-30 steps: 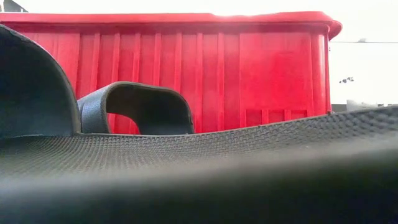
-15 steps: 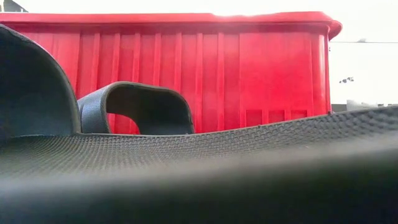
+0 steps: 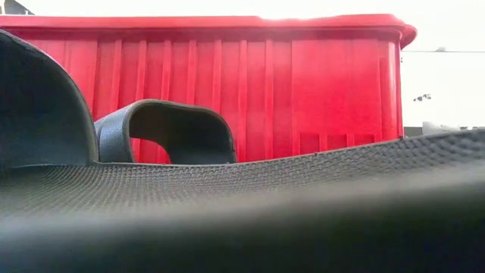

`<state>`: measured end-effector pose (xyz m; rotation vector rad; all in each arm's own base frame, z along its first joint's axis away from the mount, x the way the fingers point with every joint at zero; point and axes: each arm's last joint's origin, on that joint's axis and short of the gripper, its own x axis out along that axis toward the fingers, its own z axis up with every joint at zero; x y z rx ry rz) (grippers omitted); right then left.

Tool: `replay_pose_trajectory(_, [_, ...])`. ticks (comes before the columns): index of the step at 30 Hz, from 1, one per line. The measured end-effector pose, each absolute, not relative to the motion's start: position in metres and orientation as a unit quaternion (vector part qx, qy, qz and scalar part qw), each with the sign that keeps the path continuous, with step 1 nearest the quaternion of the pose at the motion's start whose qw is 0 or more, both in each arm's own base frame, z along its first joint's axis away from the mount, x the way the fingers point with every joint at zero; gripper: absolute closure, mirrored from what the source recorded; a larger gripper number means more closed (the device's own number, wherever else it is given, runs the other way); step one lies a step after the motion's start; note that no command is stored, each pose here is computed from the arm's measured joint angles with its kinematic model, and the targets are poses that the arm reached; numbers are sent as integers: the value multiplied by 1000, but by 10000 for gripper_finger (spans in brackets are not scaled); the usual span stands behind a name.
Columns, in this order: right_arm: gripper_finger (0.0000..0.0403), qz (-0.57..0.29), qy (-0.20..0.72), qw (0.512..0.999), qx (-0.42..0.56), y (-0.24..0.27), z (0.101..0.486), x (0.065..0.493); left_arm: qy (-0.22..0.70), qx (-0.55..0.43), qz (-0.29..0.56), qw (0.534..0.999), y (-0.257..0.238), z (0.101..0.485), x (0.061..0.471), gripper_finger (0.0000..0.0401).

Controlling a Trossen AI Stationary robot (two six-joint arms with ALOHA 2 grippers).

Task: Pick and place slides into bin
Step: Put the black slide into the red bin

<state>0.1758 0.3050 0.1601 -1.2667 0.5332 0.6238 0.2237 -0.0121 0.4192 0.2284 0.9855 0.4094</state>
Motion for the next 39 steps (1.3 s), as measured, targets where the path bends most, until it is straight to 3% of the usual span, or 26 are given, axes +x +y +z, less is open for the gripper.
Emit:
replay_pose_trajectory(18, [284, 314, 221, 709, -591, 295, 155, 211, 470, 107, 193, 855, -12, 419, 224, 180])
replay_pose_trajectory(27, [325, 319, 220, 712, -586, 293, 155, 215, 471, 108, 193, 854, -12, 419, 223, 180])
replay_pose_trajectory(33, [372, 316, 221, 716, -582, 293, 156, 215, 471, 108, 193, 854, -12, 419, 223, 180])
replay_pose_trajectory(36, [397, 305, 229, 736, -559, 293, 157, 215, 471, 108, 193, 854, -12, 419, 223, 180])
replay_pose_trajectory(39, [396, 289, 237, 758, -535, 293, 159, 216, 471, 108, 193, 854, -12, 419, 223, 180])
